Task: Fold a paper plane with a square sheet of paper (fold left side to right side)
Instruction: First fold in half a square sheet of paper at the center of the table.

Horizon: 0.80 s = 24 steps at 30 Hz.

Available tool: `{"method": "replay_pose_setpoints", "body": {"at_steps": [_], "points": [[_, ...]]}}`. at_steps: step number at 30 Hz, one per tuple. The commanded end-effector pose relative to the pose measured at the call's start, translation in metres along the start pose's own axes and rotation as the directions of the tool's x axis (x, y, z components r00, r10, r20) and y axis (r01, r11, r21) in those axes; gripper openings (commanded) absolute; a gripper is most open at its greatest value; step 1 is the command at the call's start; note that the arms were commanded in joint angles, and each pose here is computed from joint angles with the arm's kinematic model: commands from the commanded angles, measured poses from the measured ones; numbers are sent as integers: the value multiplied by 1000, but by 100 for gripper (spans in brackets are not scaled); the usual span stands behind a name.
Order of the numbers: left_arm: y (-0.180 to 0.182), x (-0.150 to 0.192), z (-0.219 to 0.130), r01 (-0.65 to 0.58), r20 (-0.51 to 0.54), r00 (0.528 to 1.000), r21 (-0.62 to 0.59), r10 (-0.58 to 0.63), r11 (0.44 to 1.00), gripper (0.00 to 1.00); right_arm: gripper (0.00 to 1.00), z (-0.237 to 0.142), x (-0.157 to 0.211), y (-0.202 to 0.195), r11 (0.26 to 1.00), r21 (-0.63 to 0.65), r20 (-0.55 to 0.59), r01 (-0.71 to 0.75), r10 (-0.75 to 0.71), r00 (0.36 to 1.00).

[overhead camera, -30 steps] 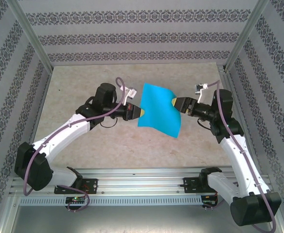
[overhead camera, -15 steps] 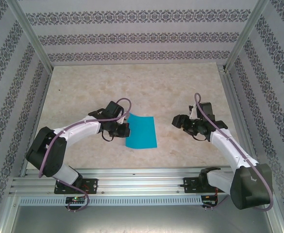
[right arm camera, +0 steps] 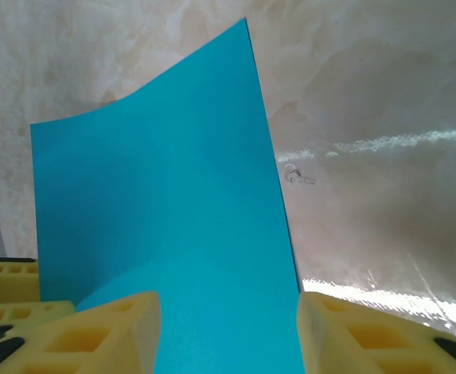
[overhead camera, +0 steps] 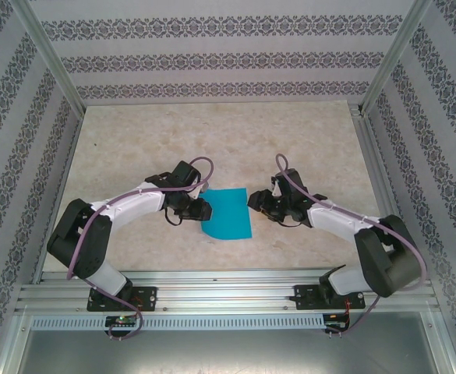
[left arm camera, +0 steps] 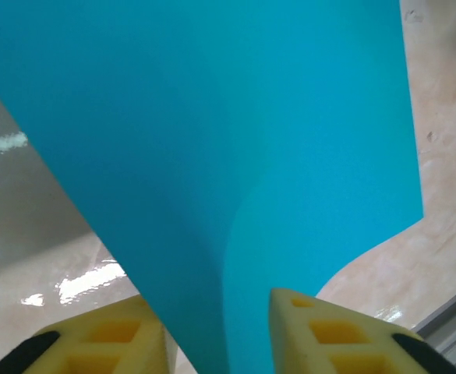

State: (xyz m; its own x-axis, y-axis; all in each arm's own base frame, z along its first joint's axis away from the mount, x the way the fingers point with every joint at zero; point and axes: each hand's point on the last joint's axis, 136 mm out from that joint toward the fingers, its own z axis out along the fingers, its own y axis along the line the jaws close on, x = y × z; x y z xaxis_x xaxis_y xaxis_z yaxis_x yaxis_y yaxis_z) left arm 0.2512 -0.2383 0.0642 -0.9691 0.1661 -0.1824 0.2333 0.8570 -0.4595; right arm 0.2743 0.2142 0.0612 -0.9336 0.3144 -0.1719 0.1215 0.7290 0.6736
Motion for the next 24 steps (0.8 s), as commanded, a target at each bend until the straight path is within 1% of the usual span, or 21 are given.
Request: {"method": "replay_pose_setpoints", "body": {"at_steps": [1,5,10,15,21,24], "points": [[-23,-18,-12,-30,63,998,93,24,995,46,49,11,-13,19,999,-34,42,11,-9,999],[-39,-27,-16,-45,95,995,171,29,984,51,50,22,-11,23,998,-55,27,5,-4,1000],[-52,-35,-17,-61,118,992,236,33,970,55,51,28,-13,37,992,-129,14,-14,16,1000],[-56,-40,-13,-58,122,992,259,27,964,52,50,26,-16,45,983,-181,15,-12,14,1000],[-50,-37,-5,-53,99,995,241,30,969,49,50,33,-17,66,956,-290,-46,-34,21,999],[-48,-36,0,-43,91,996,243,22,969,46,50,39,-18,82,937,-346,-74,-39,14,997]]}}
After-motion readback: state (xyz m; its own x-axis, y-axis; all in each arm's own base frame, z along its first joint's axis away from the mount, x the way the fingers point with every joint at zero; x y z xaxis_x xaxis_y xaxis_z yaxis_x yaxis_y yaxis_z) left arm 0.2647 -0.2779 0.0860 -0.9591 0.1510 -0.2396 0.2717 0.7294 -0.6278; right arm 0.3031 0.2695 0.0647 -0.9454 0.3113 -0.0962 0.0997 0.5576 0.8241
